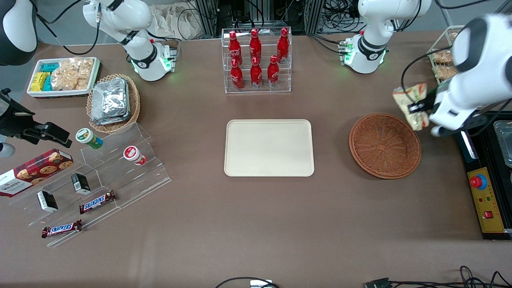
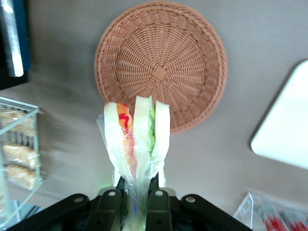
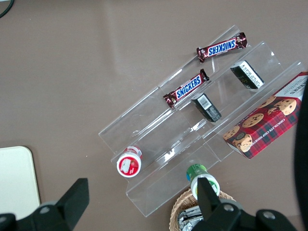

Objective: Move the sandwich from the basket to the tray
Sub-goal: 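Lift the sandwich out of the basket and carry it toward the tray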

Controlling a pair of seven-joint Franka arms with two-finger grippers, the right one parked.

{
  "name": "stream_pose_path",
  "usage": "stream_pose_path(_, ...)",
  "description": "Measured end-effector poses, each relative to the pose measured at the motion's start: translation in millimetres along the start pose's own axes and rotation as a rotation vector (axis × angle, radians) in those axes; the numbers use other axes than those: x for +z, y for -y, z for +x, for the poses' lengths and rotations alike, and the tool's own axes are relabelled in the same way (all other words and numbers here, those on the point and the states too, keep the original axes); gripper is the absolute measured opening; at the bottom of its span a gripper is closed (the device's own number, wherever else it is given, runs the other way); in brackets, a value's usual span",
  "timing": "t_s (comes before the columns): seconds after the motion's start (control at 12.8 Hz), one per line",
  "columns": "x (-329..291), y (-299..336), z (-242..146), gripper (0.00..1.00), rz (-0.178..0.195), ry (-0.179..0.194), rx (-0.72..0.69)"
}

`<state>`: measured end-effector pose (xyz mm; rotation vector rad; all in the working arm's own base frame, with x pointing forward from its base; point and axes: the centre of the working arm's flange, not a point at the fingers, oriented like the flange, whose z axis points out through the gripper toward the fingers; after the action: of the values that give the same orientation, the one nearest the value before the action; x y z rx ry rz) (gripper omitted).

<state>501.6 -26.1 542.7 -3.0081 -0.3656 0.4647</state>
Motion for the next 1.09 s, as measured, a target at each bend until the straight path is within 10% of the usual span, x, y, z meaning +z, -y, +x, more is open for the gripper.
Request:
stream_pose_path(0.39, -47.1, -36.0, -19.9, 0.18, 0.013, -0.035, 0.092)
stream_pose_path(1.09, -25.8, -322.4, -113.7, 0.21, 0.049, -0.069, 0.104)
